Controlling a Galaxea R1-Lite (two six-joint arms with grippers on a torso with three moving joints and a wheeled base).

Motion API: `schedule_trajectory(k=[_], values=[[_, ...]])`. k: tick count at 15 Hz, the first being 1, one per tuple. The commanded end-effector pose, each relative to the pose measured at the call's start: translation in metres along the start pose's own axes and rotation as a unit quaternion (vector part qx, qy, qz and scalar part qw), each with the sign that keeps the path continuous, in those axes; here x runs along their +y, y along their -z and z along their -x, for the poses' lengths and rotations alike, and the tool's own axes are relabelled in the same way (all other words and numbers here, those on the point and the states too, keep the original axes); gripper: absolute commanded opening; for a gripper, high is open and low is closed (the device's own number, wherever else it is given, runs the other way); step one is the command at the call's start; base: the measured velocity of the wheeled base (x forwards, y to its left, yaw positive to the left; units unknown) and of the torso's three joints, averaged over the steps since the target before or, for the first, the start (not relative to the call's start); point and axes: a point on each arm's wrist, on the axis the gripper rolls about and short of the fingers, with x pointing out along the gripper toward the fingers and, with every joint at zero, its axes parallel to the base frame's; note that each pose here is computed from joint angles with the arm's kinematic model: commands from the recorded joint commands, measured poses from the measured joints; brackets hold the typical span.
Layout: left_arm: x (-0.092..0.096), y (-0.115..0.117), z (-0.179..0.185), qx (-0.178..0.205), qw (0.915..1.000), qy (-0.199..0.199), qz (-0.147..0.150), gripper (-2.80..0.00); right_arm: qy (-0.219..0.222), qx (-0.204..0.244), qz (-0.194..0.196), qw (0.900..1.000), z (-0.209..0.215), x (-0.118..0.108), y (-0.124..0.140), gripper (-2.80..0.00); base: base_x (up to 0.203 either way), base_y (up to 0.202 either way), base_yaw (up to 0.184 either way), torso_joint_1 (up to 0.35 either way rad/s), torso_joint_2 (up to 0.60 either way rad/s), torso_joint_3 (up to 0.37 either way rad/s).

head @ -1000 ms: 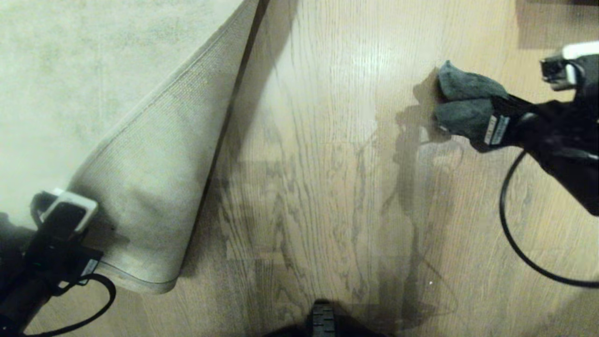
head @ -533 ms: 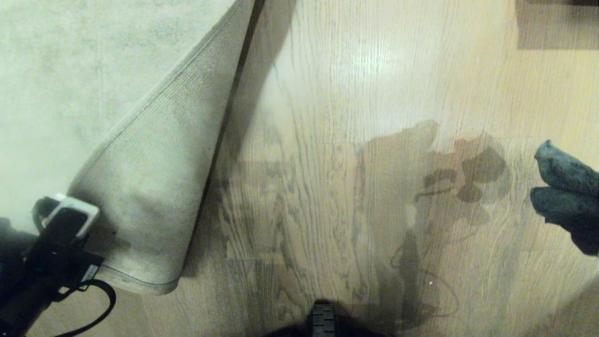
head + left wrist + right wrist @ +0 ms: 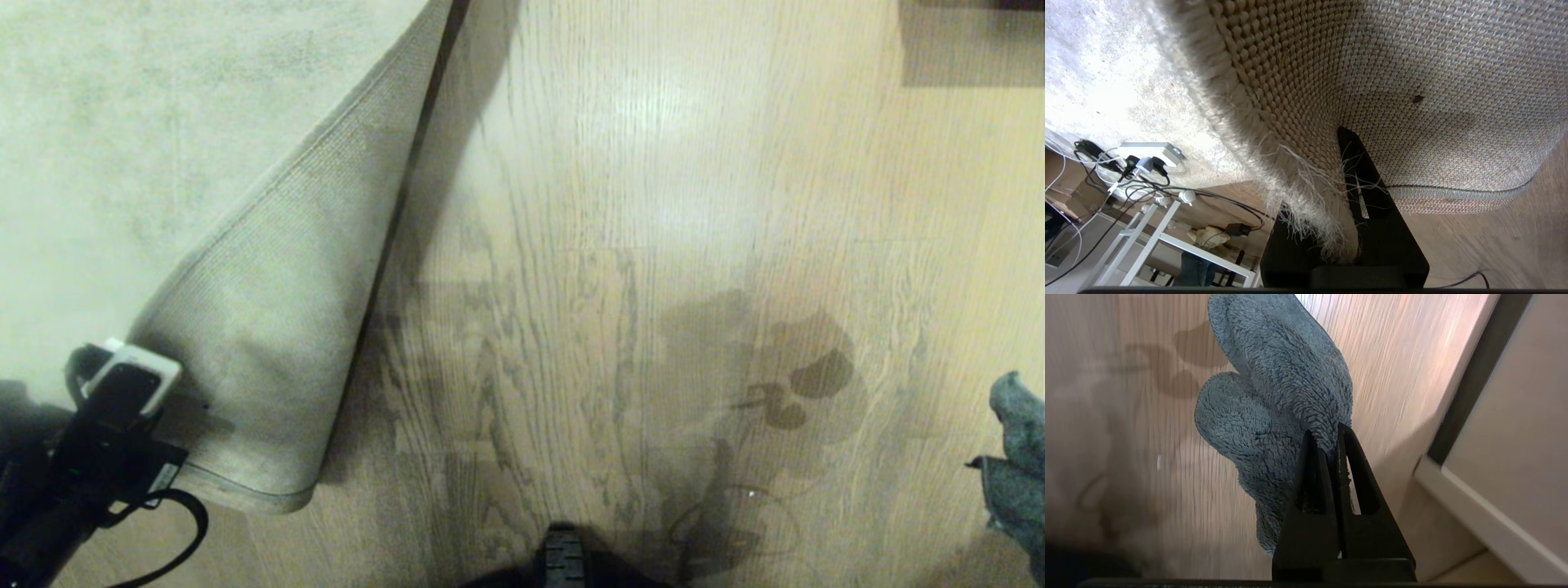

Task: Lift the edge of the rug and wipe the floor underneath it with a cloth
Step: Lay down the carpet

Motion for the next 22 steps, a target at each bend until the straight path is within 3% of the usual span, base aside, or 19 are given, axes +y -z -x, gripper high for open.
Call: schedule_trajectory(k=[1,4,6,10,22], values=[[-0.001,0.001,0.0,0.001,1.0,0.0,-0.002,-2.8,-0.034,-0.02,-0.005,0.999,0.027,-0.003,0.023,-2.8,0.0,0.0,0.0,0.0,0.0,0.0],[-0.001,0.001,0.0,0.001,1.0,0.0,-0.002,-2.8,-0.15,-0.029,-0.01,0.988,0.043,0.001,0.038,-2.8,0.0,0.0,0.0,0.0,0.0,0.0],[-0.001,0.001,0.0,0.0,1.0,0.001,-0.003,-2.8,-0.18,-0.022,-0.063,0.981,0.042,0.004,0.041,-2.8,0.0,0.0,0.0,0.0,0.0,0.0],[-0.001,0.001,0.0,0.0,1.0,-0.001,-0.002,-2.8,-0.164,-0.053,-0.162,0.972,0.036,0.006,0.042,-2.8,0.0,0.0,0.0,0.0,0.0,0.0],[-0.001,0.001,0.0,0.0,1.0,0.0,0.0,-2.8,-0.149,-0.052,-0.16,0.974,0.036,0.005,0.042,-2.8,0.0,0.0,0.0,0.0,0.0,0.0]])
